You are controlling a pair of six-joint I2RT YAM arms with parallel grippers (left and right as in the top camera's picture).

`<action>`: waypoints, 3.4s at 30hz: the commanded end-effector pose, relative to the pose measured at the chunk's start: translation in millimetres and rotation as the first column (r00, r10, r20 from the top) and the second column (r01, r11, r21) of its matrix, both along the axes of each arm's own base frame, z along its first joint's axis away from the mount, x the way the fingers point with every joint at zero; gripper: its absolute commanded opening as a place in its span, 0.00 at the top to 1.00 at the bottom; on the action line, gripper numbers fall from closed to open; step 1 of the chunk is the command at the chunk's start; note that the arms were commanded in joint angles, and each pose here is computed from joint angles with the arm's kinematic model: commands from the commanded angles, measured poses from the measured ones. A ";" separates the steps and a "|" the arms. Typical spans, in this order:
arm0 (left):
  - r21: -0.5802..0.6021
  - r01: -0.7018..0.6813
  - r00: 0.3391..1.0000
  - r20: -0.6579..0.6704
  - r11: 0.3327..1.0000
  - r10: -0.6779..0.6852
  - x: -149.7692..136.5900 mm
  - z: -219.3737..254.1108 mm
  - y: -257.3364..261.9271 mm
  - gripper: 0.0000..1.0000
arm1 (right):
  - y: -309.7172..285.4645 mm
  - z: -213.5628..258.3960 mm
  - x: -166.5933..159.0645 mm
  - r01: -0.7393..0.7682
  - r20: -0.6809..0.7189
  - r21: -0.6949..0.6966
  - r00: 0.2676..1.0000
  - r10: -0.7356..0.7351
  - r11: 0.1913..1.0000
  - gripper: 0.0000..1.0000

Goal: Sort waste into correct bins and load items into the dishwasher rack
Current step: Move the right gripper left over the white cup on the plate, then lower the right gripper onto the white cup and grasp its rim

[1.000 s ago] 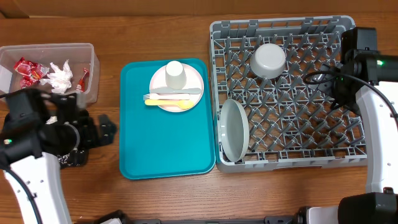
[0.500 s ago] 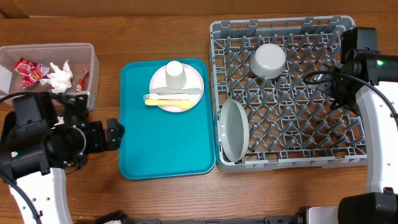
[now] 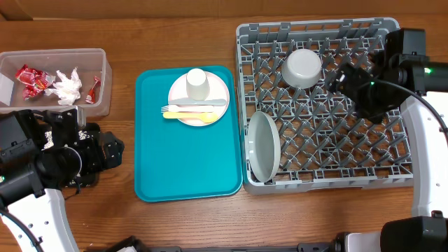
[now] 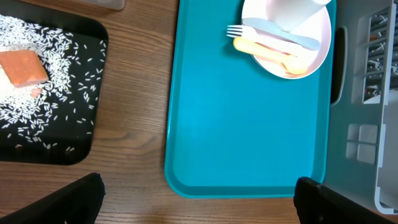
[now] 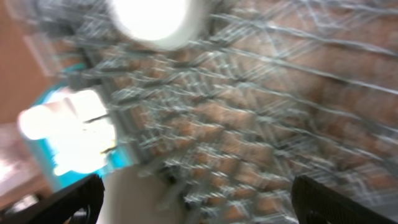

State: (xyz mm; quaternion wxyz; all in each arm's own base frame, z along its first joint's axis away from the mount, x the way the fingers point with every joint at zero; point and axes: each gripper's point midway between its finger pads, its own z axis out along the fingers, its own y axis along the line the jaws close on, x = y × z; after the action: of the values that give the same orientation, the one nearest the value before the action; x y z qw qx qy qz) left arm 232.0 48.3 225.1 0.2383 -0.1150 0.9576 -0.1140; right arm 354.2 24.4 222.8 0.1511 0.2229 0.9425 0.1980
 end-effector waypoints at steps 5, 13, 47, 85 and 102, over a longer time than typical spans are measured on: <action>-0.014 0.003 1.000 -0.011 1.000 -0.004 1.8 -4.8 0.9 0.00 | 62.1 59.5 9.9 -0.321 0.265 0.199 0.927 0.264 0.926 0.00; -0.014 0.003 1.000 -0.012 1.000 -0.004 1.8 -4.9 0.9 0.00 | 120.8 122.7 12.4 -0.412 0.411 -0.121 0.807 0.424 0.903 0.00; -0.014 0.003 1.000 -0.012 1.000 -0.004 1.8 -4.9 0.9 0.00 | 333.4 -65.9 90.1 -0.533 0.314 -0.365 0.701 0.640 0.763 0.00; -0.014 0.003 1.000 -0.012 1.000 -0.004 1.8 -4.9 0.9 0.00 | 335.0 -151.7 130.0 -0.436 0.309 -0.462 0.737 0.601 0.772 0.09; -0.014 0.003 1.000 -0.012 1.000 -0.004 1.8 -4.9 0.9 0.00 | 338.4 -174.5 126.5 -0.464 0.278 -0.450 0.739 0.614 0.763 0.14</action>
State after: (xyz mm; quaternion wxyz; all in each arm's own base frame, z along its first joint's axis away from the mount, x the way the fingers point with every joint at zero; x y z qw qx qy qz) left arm 233.4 49.1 222.1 0.2317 -0.1165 0.9587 -0.1164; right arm 480.7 363.1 56.7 0.3218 -0.1435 0.9301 0.1038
